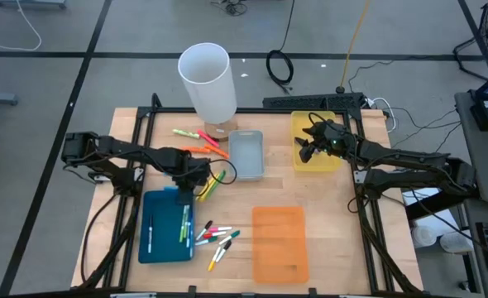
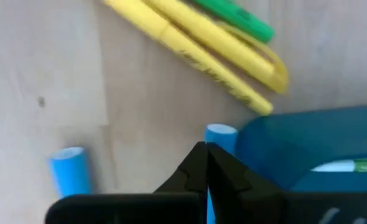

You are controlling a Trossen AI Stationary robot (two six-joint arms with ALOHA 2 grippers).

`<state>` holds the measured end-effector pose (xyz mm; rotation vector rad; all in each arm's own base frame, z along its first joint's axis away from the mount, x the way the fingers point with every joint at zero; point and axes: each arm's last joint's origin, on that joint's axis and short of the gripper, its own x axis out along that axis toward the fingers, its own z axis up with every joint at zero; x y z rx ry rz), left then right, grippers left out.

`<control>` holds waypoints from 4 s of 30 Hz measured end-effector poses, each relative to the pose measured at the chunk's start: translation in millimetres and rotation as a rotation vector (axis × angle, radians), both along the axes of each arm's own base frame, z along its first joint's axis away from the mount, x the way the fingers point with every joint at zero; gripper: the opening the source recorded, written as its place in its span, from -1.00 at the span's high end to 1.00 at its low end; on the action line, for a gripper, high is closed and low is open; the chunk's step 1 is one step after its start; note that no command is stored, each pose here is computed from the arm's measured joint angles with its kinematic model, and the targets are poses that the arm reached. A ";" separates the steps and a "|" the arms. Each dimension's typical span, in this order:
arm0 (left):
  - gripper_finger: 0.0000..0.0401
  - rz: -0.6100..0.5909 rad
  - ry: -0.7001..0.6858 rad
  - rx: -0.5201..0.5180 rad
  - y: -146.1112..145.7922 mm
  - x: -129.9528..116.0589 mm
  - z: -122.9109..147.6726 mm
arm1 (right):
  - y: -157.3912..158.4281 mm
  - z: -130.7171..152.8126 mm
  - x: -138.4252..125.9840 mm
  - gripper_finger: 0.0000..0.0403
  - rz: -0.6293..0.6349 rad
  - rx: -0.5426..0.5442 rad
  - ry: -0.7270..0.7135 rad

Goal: Pick & Place Markers
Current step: Put the bottom large blue highlighter pen in the yellow bin

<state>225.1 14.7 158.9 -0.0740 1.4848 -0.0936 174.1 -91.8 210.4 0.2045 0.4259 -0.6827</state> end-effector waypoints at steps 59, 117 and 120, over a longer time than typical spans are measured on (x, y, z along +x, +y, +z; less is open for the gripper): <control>0.09 0.243 0.064 0.172 -22.0 -14.8 8.6 | 0.0 -0.2 -0.1 -0.03 0.002 -0.002 0.004; 0.82 0.441 -0.027 0.136 -1.6 -45.0 33.6 | 0.1 -0.4 -0.3 -0.03 0.002 0.000 0.007; 0.64 0.527 0.070 0.206 1.2 -55.7 33.1 | 0.2 -0.6 -0.3 -0.03 0.003 0.000 0.010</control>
